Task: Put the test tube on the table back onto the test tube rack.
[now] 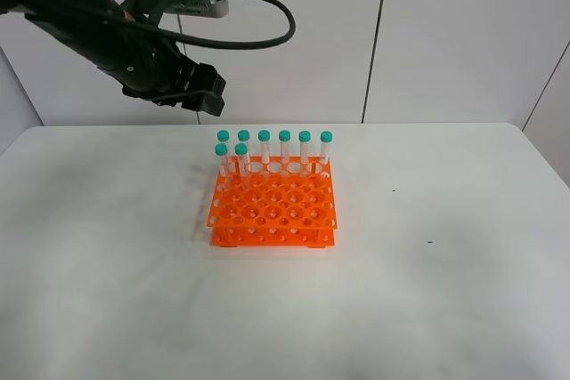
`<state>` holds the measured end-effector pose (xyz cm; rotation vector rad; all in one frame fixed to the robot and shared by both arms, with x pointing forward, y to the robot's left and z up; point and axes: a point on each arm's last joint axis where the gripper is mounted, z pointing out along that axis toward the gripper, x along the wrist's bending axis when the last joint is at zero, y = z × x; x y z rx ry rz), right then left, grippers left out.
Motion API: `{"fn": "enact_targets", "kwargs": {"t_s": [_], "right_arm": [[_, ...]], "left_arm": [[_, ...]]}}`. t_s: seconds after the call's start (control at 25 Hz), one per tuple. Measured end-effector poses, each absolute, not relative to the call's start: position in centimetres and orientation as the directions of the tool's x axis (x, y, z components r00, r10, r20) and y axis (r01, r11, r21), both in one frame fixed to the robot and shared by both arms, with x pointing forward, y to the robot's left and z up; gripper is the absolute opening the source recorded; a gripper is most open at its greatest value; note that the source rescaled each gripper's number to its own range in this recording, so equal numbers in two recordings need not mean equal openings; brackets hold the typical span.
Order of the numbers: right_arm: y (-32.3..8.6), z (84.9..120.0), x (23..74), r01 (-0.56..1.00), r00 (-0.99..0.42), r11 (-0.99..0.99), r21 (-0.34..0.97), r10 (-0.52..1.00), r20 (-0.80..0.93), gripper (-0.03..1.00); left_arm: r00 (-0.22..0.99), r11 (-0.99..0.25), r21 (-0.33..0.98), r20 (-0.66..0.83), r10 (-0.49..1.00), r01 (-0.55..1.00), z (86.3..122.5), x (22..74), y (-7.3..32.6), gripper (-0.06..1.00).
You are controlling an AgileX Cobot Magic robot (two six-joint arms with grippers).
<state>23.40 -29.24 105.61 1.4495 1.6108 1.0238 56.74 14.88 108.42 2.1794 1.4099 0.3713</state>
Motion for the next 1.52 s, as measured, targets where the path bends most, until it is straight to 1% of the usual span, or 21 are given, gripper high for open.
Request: {"fn": "enact_targets", "kwargs": {"t_s": [0.16, 0.28, 0.36, 0.56, 0.64, 0.84, 0.96, 1.12, 1.24, 1.36, 1.52], "right_arm": [[-29.2, 105.6, 23.4, 0.416, -0.1, 0.049, 0.908, 0.995, -0.007, 0.94], [-29.2, 105.6, 23.4, 0.416, -0.1, 0.049, 0.908, 0.995, -0.007, 0.94], [-29.2, 105.6, 23.4, 0.416, -0.1, 0.049, 0.908, 0.995, -0.007, 0.94], [-29.2, 105.6, 23.4, 0.416, -0.1, 0.049, 0.908, 0.995, -0.007, 0.94], [-29.2, 105.6, 23.4, 0.416, -0.1, 0.049, 0.908, 0.995, -0.007, 0.94], [-29.2, 105.6, 23.4, 0.416, -0.1, 0.049, 0.908, 0.995, -0.007, 0.94], [-29.2, 105.6, 23.4, 0.416, -0.1, 0.049, 0.908, 0.995, -0.007, 0.94], [-29.2, 105.6, 23.4, 0.416, -0.1, 0.049, 0.908, 0.995, -0.007, 0.94], [-29.2, 105.6, 23.4, 0.416, -0.1, 0.049, 0.908, 0.995, -0.007, 0.94], [-29.2, 105.6, 23.4, 0.416, -0.1, 0.049, 0.908, 0.995, -0.007, 0.94], [-29.2, 105.6, 23.4, 0.416, -0.1, 0.049, 0.908, 0.995, -0.007, 0.94]], "left_arm": [[0.406, -0.364, 0.369, -0.041, 0.913, 0.855, 106.4, 58.7, 15.9, 0.93], [0.358, -0.334, 0.283, -0.037, 0.933, 0.899, 105.3, 59.7, 18.1, 0.91], [0.311, -0.296, 0.259, -0.022, 0.95, 0.92, 105.2, 60.2, 20.2, 0.9], [0.146, -0.138, 0.213, -0.02, 0.989, 0.967, 105.3, 60.9, 26.3, 0.9], [0.102, -0.097, 0.181, -0.018, 0.995, 0.979, 105.2, 60.7, 27.9, 0.9], [0.069, -0.067, 0.084, -0.024, 0.997, 0.994, 105.1, 59.9, 29.0, 0.9], [0.061, -0.058, 0.079, -0.036, 0.997, 0.995, 105.1, 59.6, 28.9, 0.9], [0.053, -0.052, 0.032, -0.053, 0.997, 0.998, 104.5, 57.1, 28.8, 0.9], [0.056, -0.056, -0.004, -0.039, 0.998, 0.998, 104.2, 54.1, 29.0, 0.9], [0.046, -0.047, -0.024, -0.039, 0.998, 0.999, 104.2, 50.2, 29.1, 0.9], [0.038, -0.038, 0.0, -0.039, 0.999, 0.999, 104.6, 44.8, 29.3, 0.9]]}}
